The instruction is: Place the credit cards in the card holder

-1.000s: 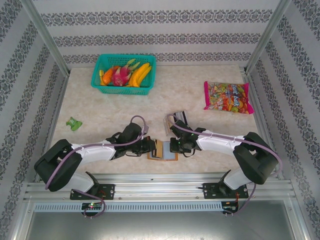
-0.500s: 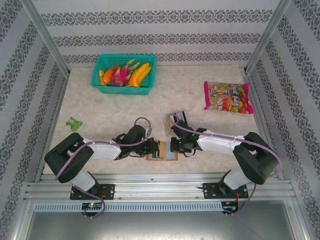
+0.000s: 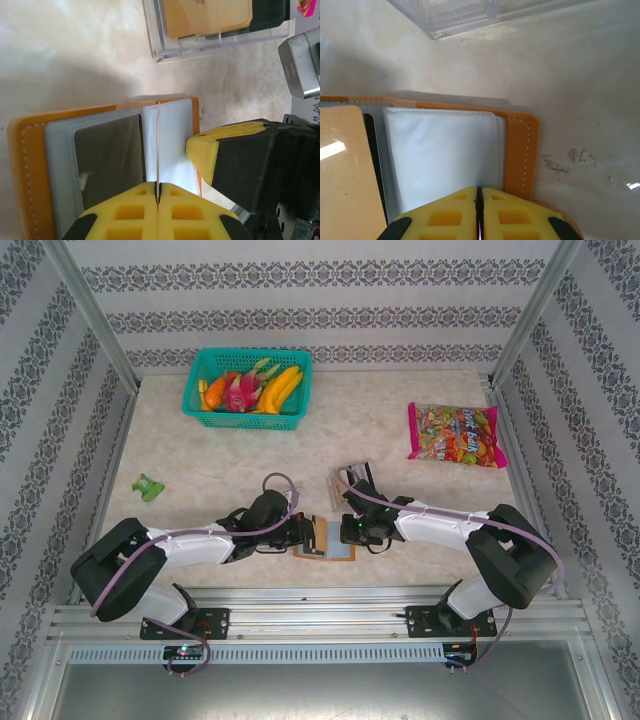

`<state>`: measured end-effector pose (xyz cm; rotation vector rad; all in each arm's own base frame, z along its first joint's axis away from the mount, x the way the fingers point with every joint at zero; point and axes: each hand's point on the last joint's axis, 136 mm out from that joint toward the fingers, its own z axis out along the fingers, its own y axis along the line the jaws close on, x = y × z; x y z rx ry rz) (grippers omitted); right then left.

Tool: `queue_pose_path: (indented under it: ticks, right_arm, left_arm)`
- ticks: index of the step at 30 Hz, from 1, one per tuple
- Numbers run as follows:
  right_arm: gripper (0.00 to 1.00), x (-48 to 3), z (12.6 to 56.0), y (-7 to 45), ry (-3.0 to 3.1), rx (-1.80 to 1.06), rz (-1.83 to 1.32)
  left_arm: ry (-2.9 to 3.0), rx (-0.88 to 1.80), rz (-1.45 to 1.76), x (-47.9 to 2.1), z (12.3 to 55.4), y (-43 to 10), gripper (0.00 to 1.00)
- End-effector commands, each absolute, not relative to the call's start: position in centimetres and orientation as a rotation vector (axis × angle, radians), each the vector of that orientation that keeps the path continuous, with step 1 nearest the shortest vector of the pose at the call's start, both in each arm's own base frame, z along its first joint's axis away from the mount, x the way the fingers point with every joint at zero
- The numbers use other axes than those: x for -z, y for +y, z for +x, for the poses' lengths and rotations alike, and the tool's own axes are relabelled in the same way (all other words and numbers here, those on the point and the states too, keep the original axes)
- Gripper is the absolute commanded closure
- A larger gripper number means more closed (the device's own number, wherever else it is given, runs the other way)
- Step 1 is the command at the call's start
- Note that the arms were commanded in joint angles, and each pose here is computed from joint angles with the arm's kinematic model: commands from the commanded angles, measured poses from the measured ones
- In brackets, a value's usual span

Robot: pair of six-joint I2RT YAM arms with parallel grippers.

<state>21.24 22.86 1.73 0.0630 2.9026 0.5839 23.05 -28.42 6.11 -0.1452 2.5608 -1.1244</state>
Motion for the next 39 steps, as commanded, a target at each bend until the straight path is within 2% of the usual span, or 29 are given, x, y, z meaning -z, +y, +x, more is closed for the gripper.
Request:
queue_pose_path:
  ticks: [1, 14, 30, 39]
  right_arm:
    - [0.90, 1.0, 20.0, 20.0, 2.979, -0.409, 0.105]
    - [0.89, 1.3, 20.0, 20.0, 2.984, -0.405, 0.110]
    - [0.90, 1.2, 20.1, 19.7, 2.981, -0.394, 0.126]
    - [0.90, 1.2, 20.1, 19.6, 2.984, -0.392, 0.127]
  left_arm:
    - [2.591, 1.082, -0.143, -5.2, 22.5, -28.1, 1.00]
    - [2.612, 1.138, -0.112, -4.5, 22.7, -30.0, 1.00]
    - [2.547, 1.129, -0.127, -6.5, 22.6, -29.0, 1.00]
    - [2.573, 1.137, -0.174, -4.4, 23.1, -29.7, 1.00]
